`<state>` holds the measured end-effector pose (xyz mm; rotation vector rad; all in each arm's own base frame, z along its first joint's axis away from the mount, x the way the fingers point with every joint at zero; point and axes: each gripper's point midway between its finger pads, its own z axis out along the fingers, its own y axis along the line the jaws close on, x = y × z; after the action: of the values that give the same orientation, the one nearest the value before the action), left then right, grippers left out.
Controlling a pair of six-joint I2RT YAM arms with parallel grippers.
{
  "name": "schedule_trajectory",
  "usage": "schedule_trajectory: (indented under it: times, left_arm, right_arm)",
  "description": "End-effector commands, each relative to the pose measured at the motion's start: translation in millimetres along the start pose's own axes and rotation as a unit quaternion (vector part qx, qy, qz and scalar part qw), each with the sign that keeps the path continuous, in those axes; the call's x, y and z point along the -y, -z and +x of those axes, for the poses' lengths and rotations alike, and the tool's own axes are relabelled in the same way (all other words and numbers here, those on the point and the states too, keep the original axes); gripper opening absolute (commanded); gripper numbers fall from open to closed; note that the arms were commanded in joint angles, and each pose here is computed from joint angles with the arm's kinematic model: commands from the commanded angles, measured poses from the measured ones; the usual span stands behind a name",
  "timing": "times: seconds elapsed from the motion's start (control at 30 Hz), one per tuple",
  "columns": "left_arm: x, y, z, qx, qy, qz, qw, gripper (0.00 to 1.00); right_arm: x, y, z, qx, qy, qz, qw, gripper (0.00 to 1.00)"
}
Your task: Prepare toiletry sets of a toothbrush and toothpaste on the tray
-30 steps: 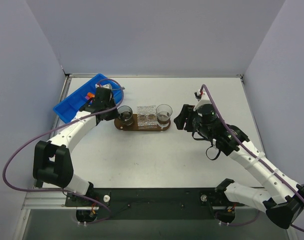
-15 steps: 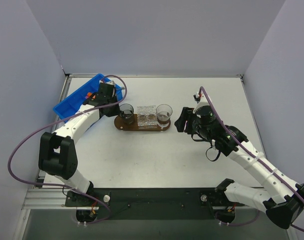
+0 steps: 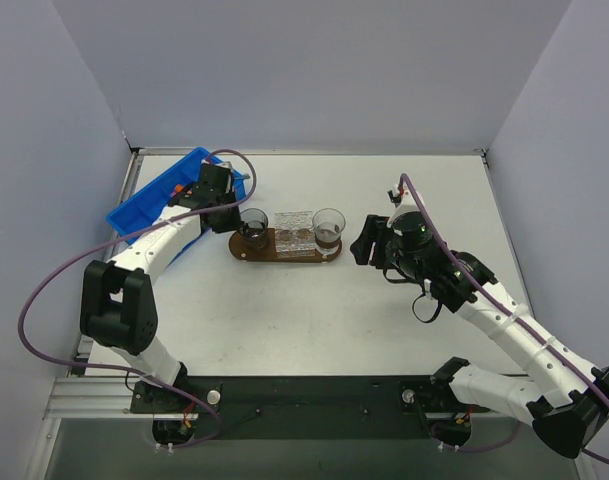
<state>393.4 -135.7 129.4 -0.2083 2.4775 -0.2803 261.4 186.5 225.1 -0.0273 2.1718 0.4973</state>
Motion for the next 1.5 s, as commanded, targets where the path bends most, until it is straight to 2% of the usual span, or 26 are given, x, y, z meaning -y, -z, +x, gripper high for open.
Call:
schedule_trajectory:
  times: [0.0, 0.2, 0.53, 0.77, 1.0, 1.1, 1.13, 1.37, 1.47]
  left_arm:
    - [21.9, 13.0, -37.5, 0.050, -0.003, 0.037, 0.998, 0.00]
    - [18.8, 10.5, -36.0, 0.045, -0.008, 0.031, 0.998, 0.02]
    - [18.1, 13.8, -38.7, 0.053, -0.011, 0.028, 0.998, 0.16]
    - [19.5, 16.0, -40.6, 0.057, -0.011, 0.032, 0.998, 0.30]
    - [20.9, 20.2, -43.6, 0.066, -0.014, 0.036, 0.997, 0.35]
    - [22.8, 26.3, -48.4, 0.080, -0.016, 0.043, 0.996, 0.39]
    - [22.6, 28.5, -50.6, 0.086, -0.016, 0.044, 0.995, 0.44]
    - [26.8, 59.8, -66.6, 0.147, -0.022, 0.065, 0.987, 0.57]
    - [28.0, 76.0, -74.3, 0.178, -0.027, 0.081, 0.980, 0.59]
  right_arm:
    - [6.2, 2.7, -1.5, 0.009, -0.005, 0.011, 1.000, 0.53]
    - [7.5, 2.0, 0.0, 0.007, -0.005, 0.013, 1.000, 0.53]
    - [9.5, 4.9, 0.3, 0.010, -0.006, 0.016, 1.000, 0.54]
    - [11.8, 6.7, 1.0, 0.011, -0.006, 0.019, 1.000, 0.54]
    - [13.1, 7.6, 0.9, 0.012, -0.007, 0.021, 1.000, 0.54]
    - [12.5, 8.5, -1.3, 0.015, -0.006, 0.022, 1.000, 0.54]
    - [11.8, 9.5, -1.9, 0.015, -0.005, 0.021, 1.000, 0.55]
    - [14.1, 16.5, -3.7, 0.021, -0.007, 0.021, 1.000, 0.55]
    - [16.0, 21.5, -4.9, 0.027, -0.007, 0.023, 0.999, 0.55]
